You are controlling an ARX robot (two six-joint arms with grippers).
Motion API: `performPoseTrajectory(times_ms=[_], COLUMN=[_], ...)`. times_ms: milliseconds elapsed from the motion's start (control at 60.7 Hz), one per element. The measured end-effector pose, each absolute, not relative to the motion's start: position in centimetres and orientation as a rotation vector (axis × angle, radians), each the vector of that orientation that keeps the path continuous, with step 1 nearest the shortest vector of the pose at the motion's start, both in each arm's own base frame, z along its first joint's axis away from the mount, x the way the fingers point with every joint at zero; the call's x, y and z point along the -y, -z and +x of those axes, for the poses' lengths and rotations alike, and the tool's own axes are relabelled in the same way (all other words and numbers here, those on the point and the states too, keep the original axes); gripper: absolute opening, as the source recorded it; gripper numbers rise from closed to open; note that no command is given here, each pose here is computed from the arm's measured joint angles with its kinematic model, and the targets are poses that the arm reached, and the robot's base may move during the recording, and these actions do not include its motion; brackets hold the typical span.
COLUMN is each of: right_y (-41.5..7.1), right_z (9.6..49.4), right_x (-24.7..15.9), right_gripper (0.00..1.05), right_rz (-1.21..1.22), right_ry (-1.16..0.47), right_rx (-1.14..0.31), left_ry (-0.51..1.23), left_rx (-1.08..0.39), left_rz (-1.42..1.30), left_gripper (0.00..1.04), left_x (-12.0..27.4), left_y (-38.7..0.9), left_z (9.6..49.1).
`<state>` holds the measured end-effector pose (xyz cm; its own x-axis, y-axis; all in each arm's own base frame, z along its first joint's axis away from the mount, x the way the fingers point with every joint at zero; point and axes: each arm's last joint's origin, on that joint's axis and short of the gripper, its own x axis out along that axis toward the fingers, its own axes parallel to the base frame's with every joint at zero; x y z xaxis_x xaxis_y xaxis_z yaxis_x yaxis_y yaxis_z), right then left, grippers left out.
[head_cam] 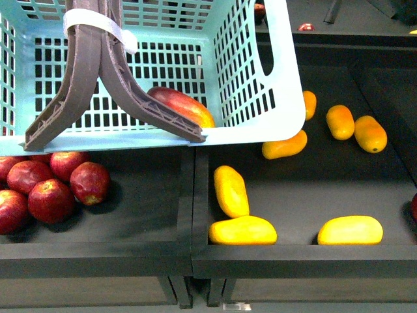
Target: Pick mango and avocado into basket
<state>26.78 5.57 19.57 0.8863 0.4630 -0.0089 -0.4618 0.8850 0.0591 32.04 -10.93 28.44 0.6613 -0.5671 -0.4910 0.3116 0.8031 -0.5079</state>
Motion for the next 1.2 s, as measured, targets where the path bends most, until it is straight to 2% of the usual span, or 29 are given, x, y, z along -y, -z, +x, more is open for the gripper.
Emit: performPoseTrajectory(times_ms=[264, 494, 742, 906, 1203], right_y=[-21.1, -21.5, -19.3, -18.1, -18.1], right_z=[23.2, 18.8, 14.6, 13.2, 13.1], right_x=[-1.2, -1.0, -1.8, -2.0, -2.0], right_gripper=[0.97, 0.97, 0.97, 0.97, 0.97], right_rz=[0.116, 0.107, 0.099, 0.097, 0.1], right_ry=[-0.267, -0.152, -0.066, -0.018, -0.018], right_rx=[0.013, 0.063, 0.048, 0.037, 0.05], left_ry=[0.516, 0.516, 0.514, 0.515, 0.516], left_rx=[-0.685, -0.685, -0.685, -0.686, -0.686], left_rz=[-0.404, -0.404, -0.404, -0.404, -0.404], left_gripper=[0.06, 0.06, 0.06, 0.06, 0.06], left_x=[10.9, 10.9, 10.9, 10.9, 10.9], left_y=[-28.4, -28.4, -28.4, -28.4, -28.4], left_z=[32.0, 32.0, 32.1, 32.1, 32.1])
